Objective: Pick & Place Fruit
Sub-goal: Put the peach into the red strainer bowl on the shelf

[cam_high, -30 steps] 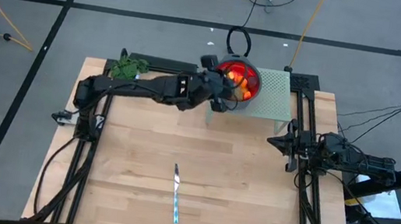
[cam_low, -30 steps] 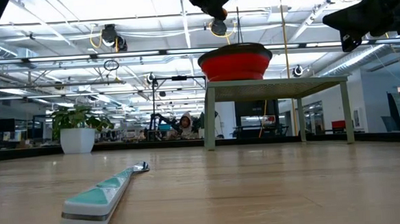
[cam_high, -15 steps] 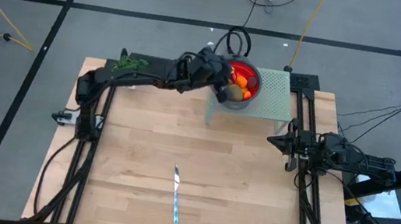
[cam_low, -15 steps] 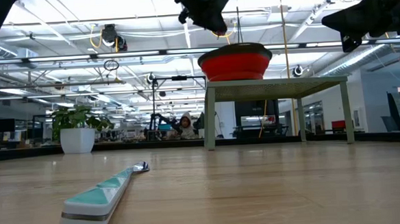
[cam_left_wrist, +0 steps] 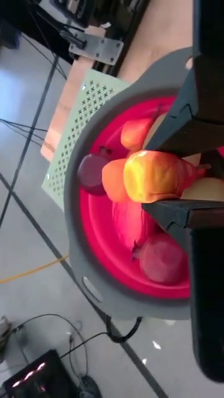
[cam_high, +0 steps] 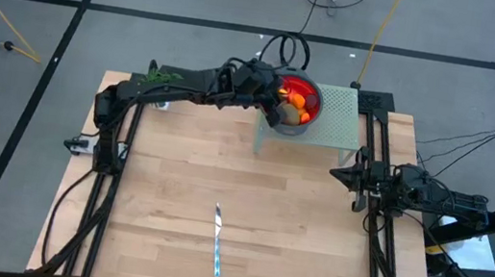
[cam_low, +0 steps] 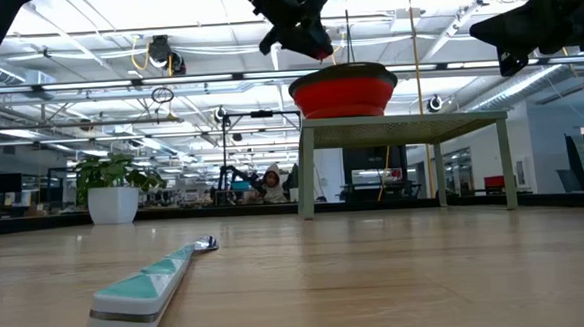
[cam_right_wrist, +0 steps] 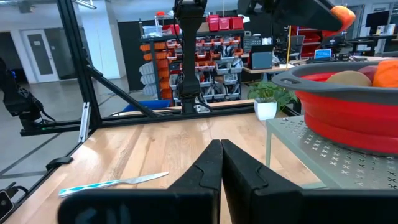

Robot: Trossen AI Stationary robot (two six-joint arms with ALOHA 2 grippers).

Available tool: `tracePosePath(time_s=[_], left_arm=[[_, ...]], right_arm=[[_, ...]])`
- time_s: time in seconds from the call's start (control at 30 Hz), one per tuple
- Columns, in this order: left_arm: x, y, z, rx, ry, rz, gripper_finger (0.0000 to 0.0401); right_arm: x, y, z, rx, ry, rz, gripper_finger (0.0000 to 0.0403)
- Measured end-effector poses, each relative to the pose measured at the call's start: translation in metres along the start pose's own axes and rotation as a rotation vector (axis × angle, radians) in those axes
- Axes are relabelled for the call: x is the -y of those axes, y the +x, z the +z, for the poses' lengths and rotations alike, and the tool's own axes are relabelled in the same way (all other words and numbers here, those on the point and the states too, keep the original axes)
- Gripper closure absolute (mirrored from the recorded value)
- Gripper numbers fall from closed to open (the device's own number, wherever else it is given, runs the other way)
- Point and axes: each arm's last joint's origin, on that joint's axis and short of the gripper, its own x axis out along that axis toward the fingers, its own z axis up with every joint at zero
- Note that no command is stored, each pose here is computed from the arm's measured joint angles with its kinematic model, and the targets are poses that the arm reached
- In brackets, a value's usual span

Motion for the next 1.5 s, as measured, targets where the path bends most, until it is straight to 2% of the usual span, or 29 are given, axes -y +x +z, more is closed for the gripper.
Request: tracePosePath(time_s=[0.17,0.43,0.77,1.03,1.5], left_arm=[[0.000,0.000,-0.001,-0.014,-0.043,0.000,0.0316],[-0.002,0.000,-0.012,-0.123,-0.074,0.014,0.0315],[-0.001,0.000,-0.012,-0.117,-0.079,0.013,0.0315],[0.000,0.012,-0.016,-0.120,-0.031,0.004,0.0315],[-0.005,0.013,-0.017,-0.145,-0.108,-0.017,0.0315]], right_arm=[[0.000,0.000,0.000,0.000,0.000,0.000,0.0403],[0.000,0.000,0.000,0.000,0.000,0.000,0.0403],[0.000,0.000,0.000,0.000,0.000,0.000,0.0403],[0.000,0.000,0.000,0.000,0.000,0.000,0.0403],[0.000,0.000,0.000,-0.001,0.001,0.005,0.0403]])
